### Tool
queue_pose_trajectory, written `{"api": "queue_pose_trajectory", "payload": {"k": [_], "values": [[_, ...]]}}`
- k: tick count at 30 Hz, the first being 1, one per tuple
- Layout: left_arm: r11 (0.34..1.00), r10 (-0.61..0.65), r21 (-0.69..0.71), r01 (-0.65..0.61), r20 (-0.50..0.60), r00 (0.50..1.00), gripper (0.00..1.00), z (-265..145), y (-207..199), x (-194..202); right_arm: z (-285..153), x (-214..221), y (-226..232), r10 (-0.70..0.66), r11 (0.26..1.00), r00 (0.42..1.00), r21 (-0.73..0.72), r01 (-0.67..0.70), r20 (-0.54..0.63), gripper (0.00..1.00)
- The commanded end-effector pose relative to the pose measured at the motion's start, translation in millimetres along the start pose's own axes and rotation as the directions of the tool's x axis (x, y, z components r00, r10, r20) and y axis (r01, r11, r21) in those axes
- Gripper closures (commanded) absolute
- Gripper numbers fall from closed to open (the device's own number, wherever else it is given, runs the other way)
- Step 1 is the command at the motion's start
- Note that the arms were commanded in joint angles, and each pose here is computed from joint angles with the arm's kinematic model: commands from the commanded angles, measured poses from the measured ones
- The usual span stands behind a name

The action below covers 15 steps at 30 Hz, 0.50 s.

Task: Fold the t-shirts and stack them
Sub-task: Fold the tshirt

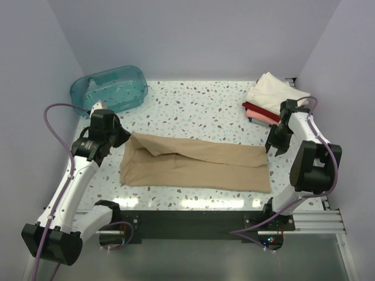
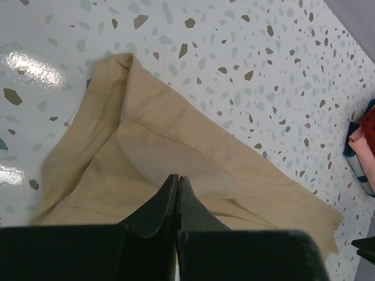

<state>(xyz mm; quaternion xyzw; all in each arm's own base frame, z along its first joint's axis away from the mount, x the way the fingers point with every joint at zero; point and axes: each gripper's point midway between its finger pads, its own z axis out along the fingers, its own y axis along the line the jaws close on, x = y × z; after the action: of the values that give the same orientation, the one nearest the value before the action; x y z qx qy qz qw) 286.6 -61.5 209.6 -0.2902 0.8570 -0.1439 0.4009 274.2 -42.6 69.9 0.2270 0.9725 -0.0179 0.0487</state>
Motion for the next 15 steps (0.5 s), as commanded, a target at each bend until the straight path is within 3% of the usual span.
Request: {"api": "queue_pose_trajectory", "payload": {"k": [1, 3, 7, 15], "values": [[1.0, -0.003, 0.0, 0.003, -0.01, 1.0, 1.0, 0.6, 3.5, 4.4, -25.4, -4.9, -10.6, -0.002, 0.999, 0.996, 0.037, -0.002, 0.09, 0.55], [1.0, 0.005, 0.005, -0.005, -0.018, 1.0, 1.0, 1.5, 3.5, 6.6, -37.9, -12.1, -8.8, 0.001, 1.0, 0.99, 0.02, -0.004, 0.142, 0.49], [0.999, 0.026, 0.021, -0.026, -0.033, 0.999, 1.0, 6.1, 0.2, 8.6, -54.5, -24.1, 8.4, -0.023, 0.999, 0.976, -0.025, 0.03, 0.216, 0.48], [0.992, 0.116, 0.053, -0.112, -0.072, 0.991, 1.0, 59.8, -10.6, 9.0, -66.7, -14.1, 137.3, -0.221, 0.934, 0.934, -0.216, 0.286, 0.28, 0.49]]}}
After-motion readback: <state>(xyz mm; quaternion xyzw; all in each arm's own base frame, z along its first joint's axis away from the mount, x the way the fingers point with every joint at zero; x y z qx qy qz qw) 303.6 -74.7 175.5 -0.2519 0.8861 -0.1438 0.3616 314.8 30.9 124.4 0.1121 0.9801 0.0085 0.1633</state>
